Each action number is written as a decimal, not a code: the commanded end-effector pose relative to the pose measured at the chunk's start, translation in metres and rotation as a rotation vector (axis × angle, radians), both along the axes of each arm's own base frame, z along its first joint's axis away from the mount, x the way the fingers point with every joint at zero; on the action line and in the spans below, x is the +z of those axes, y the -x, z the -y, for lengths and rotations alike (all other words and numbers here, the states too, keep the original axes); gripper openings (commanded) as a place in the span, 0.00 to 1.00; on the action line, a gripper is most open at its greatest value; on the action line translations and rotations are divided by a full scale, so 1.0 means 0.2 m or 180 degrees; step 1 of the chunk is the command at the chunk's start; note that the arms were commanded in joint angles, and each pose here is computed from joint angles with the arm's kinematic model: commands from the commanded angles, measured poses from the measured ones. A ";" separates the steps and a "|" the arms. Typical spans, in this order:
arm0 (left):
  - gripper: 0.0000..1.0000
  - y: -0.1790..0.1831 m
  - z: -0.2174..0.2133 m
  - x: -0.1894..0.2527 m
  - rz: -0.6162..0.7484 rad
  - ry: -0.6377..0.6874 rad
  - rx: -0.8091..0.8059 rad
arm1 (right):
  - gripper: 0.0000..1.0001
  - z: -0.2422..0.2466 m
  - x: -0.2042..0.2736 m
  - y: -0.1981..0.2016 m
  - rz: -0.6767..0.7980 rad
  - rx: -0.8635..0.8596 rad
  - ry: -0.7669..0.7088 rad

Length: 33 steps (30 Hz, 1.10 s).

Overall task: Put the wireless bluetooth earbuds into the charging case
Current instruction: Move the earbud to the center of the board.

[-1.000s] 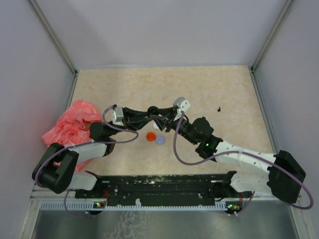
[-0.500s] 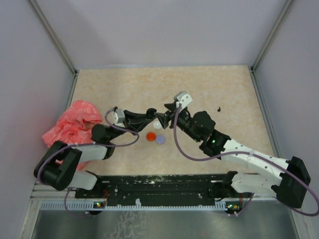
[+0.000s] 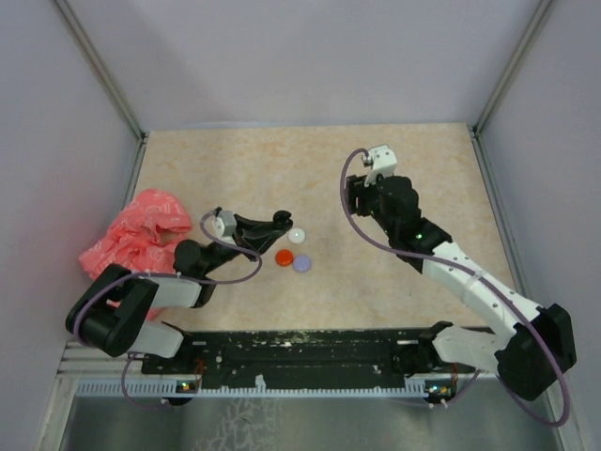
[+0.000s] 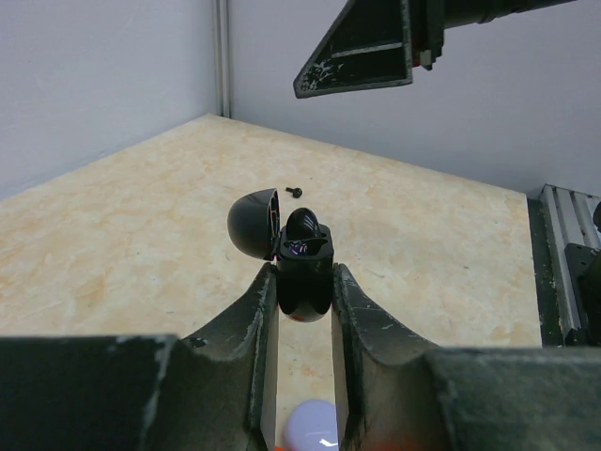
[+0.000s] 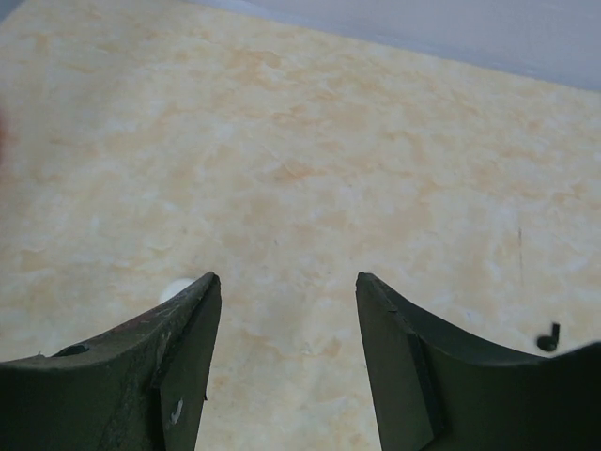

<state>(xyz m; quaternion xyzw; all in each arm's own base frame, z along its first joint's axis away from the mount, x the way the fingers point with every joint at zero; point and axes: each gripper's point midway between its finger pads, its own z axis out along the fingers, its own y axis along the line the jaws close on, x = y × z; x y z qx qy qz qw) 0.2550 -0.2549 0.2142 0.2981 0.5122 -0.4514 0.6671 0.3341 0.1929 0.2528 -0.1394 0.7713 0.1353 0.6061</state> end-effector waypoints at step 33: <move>0.00 0.03 -0.01 0.11 0.0519 -0.0035 0.0008 | 0.35 1.09 -0.90 -0.67 -0.1503 -0.1892 0.0126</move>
